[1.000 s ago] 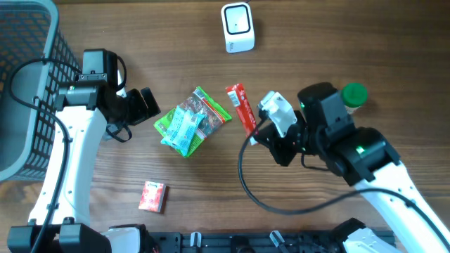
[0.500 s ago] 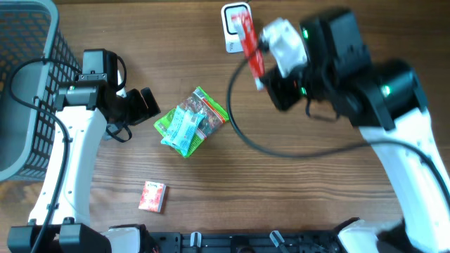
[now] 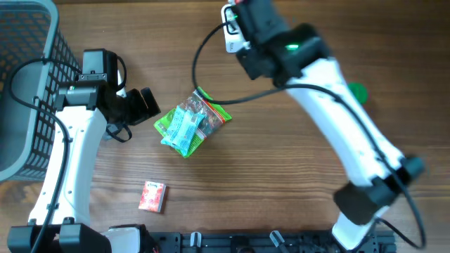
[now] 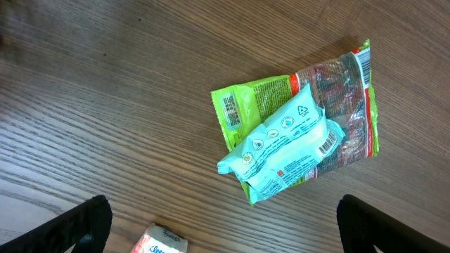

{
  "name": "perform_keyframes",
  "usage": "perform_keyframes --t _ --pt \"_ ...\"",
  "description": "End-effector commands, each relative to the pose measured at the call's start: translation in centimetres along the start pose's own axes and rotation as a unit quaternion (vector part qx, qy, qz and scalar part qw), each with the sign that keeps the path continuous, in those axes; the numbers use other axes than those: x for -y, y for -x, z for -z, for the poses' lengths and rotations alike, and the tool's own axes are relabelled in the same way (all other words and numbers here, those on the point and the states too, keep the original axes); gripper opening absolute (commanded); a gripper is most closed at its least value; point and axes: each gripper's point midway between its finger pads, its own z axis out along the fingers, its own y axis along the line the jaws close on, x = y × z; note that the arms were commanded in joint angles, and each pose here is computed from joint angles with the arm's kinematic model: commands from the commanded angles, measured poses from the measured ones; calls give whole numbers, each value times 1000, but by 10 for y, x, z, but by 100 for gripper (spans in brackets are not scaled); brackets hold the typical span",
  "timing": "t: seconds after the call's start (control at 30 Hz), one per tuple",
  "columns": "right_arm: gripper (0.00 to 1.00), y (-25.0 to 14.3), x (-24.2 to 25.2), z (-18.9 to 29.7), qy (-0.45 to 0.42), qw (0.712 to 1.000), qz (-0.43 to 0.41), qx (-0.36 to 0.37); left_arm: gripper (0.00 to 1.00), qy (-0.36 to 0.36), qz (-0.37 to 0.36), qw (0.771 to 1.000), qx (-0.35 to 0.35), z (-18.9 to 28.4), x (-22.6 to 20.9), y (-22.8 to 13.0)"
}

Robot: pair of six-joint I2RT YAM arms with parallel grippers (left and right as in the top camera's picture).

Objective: Scan the item barcode
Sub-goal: 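Swing the red tube up in front of the scanner window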

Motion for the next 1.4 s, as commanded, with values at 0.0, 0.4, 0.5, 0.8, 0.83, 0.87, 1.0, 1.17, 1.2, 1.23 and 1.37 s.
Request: perform_keyframes --t 0.0,0.4,0.5,0.8,0.83,0.87,1.0,1.17,1.2,1.23,1.37 --pt "4 7 15 -30 -142 988 49 -28 100 -3 -4 1000 -2 0 0 0" --pt "4 41 20 -100 -320 936 140 -38 100 -3 -4 1000 -2 0 0 0" --pt "4 49 18 -113 -340 928 147 -33 100 -3 -4 1000 -2 0 0 0" --pt "4 38 24 -173 -391 886 229 -98 100 -3 -4 1000 -2 0 0 0" --pt "4 32 24 -182 -389 883 239 -109 100 -3 -4 1000 -2 0 0 0" --pt "4 26 27 -188 -388 880 247 -122 100 -3 -4 1000 -2 0 0 0" --pt "4 5 29 -214 -378 869 278 -159 100 -3 -4 1000 -2 0 0 0" --pt "4 -3 18 -230 -345 867 317 -168 100 -3 -4 1000 -2 0 0 0" --pt "4 -2 15 -233 -336 871 320 -162 100 -3 -4 1000 -2 0 0 0" --pt "4 -2 14 -234 -332 872 322 -160 100 -3 -4 1000 -2 0 0 0" --pt "4 -4 12 -235 -325 871 330 -164 100 -3 -4 1000 -2 0 0 0"
